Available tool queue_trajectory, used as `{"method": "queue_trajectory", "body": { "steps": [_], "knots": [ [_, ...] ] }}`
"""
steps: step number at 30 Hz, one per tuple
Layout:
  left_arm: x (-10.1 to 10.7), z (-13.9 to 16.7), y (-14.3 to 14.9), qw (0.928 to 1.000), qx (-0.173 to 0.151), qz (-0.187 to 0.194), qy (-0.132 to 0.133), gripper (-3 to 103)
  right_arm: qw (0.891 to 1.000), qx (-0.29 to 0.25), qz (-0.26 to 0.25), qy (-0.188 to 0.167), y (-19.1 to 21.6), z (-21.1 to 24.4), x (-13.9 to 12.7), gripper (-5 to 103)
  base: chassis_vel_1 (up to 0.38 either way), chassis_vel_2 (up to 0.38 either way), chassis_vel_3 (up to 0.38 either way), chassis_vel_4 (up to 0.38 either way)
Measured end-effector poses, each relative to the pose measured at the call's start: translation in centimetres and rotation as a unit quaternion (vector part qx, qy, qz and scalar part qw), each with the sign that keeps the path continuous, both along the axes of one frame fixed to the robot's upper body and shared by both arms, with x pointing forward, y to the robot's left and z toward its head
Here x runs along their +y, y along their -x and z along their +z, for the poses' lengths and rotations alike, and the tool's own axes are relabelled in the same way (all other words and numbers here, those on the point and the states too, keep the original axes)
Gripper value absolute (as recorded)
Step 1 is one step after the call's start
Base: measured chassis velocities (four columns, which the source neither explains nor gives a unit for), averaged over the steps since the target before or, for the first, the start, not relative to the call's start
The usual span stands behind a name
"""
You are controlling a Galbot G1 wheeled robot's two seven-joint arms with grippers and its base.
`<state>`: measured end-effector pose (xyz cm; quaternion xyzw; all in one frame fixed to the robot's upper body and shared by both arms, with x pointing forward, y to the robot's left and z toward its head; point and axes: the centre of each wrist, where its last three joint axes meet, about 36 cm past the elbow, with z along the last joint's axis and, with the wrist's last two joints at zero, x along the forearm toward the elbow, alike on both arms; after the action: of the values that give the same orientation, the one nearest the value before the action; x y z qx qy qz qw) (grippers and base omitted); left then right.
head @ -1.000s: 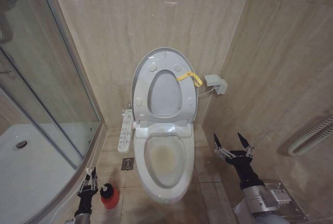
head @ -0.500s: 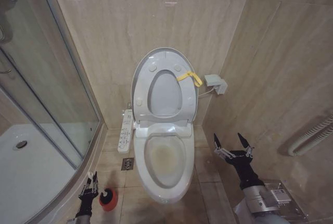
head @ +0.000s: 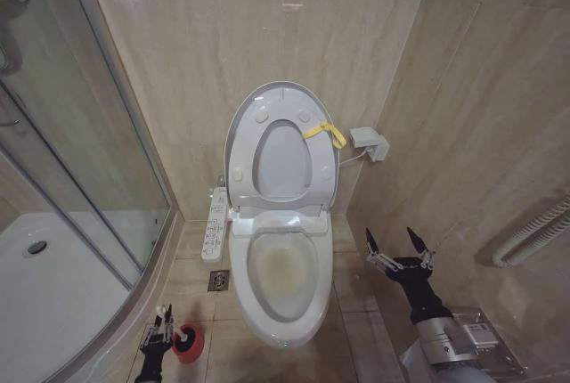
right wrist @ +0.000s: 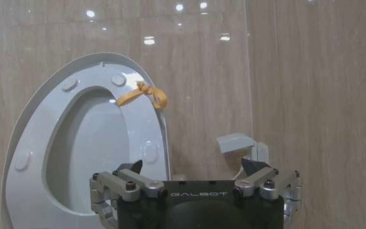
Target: Open the toilet lid, clean the toilet bowl with a toilet brush, close the toilet lid, and flush.
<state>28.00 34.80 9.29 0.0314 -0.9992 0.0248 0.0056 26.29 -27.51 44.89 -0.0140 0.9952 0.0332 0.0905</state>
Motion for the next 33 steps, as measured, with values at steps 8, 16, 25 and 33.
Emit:
{"method": "queue_trajectory", "body": {
  "steps": [8, 16, 25, 33],
  "knots": [
    [-0.3, 0.2, 1.4, 0.9999, 0.005, 0.005, -0.011, 20, 1.000, 0.000, 0.000, 0.000, 0.0, 0.0, 0.0, 100, 0.000, 0.000, 0.000, 0.000],
    [-0.6, 0.3, 1.7, 0.9999, 0.005, 0.013, -0.010, 20, 1.000, 0.000, 0.000, 0.000, 0.0, 0.0, 0.0, 100, 0.000, 0.000, 0.000, 0.000],
    [-0.8, 0.6, 2.3, 0.9998, 0.006, 0.010, -0.016, 25, 1.000, 0.000, 0.000, 0.000, 0.0, 0.0, 0.0, 100, 0.000, 0.000, 0.000, 0.000],
    [0.0, 2.6, 2.4, 0.9988, -0.020, -0.012, -0.043, 51, 1.000, 0.000, 0.000, 0.000, 0.0, 0.0, 0.0, 100, 0.000, 0.000, 0.000, 0.000]
  ]
}}
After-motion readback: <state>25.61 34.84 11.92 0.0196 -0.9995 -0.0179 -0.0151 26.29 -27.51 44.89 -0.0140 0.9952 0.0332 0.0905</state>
